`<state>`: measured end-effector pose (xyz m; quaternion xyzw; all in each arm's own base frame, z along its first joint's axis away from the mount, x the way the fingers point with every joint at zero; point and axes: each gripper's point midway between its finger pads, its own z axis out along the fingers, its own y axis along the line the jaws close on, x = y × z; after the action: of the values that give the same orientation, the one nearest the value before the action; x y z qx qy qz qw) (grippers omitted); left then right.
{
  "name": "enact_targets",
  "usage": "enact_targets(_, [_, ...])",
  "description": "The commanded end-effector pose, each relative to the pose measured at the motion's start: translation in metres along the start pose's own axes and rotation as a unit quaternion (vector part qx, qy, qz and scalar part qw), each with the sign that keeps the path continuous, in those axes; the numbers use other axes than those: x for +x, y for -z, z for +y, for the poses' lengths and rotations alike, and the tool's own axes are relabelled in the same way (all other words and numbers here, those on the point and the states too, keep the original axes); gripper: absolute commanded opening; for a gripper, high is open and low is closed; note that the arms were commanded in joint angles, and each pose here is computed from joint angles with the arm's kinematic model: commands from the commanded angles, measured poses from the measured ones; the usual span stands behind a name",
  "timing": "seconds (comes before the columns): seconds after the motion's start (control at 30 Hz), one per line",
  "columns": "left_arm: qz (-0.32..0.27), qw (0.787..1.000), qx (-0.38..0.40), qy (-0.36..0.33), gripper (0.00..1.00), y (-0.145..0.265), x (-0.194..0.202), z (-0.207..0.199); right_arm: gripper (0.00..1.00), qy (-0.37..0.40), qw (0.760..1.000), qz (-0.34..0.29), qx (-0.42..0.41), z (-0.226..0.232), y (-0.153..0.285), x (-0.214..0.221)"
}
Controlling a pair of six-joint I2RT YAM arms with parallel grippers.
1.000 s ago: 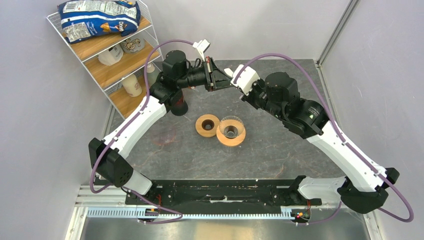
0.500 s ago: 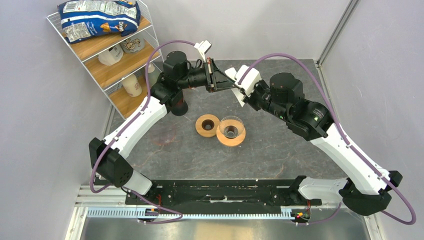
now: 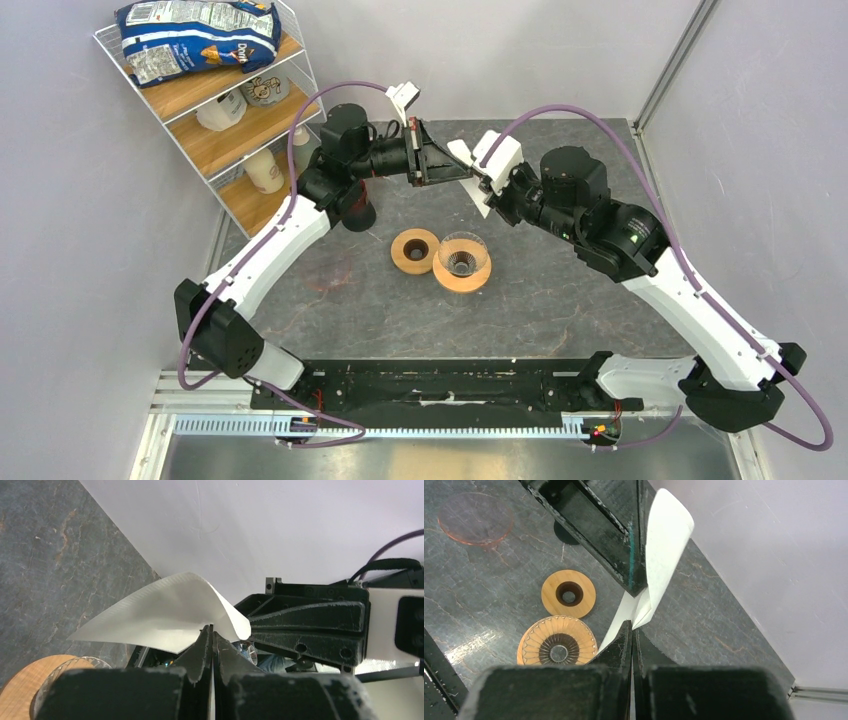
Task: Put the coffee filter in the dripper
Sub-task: Adjust the coffee filter.
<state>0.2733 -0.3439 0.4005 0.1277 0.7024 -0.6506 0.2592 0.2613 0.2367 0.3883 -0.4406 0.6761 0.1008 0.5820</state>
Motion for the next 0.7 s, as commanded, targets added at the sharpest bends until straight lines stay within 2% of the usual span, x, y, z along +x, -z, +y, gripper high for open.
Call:
enact_targets(0.0, [0.013, 0.997, 0.053, -0.046, 0.09, 0.019, 0.005, -0.032, 0.0, -0.029, 0.999, 0.006, 0.022, -0.006, 0.011, 0.005])
enact_targets(0.1, [0.008, 0.998, 0.043, -0.047, 0.28, 0.031, 0.011, -0.028, 0.0, -0.036, 0.997, 0.032, 0.057, -0.015, 0.009, 0.021])
enact_targets(0.23, [-0.007, 0.998, 0.031, -0.052, 0.55, 0.04, 0.012, -0.025, 0.0, -0.038, 0.996, 0.037, 0.068, -0.017, 0.007, 0.026])
enact_targets(0.3, [-0.014, 0.998, 0.027, -0.057, 0.62, 0.04, 0.01, -0.025, 0.0, -0.036, 0.996, 0.041, 0.073, -0.018, 0.004, 0.029])
enact_targets(0.43, [-0.027, 0.998, 0.008, -0.055, 0.63, 0.038, 0.006, -0.018, 0.0, -0.037, 0.995, 0.043, 0.076, -0.02, 0.0, 0.028])
enact_targets(0.67, [-0.048, 0.997, -0.038, -0.04, 0.55, 0.029, 0.001, 0.001, 0.0, -0.08, 0.992, 0.045, 0.086, -0.021, -0.004, 0.023])
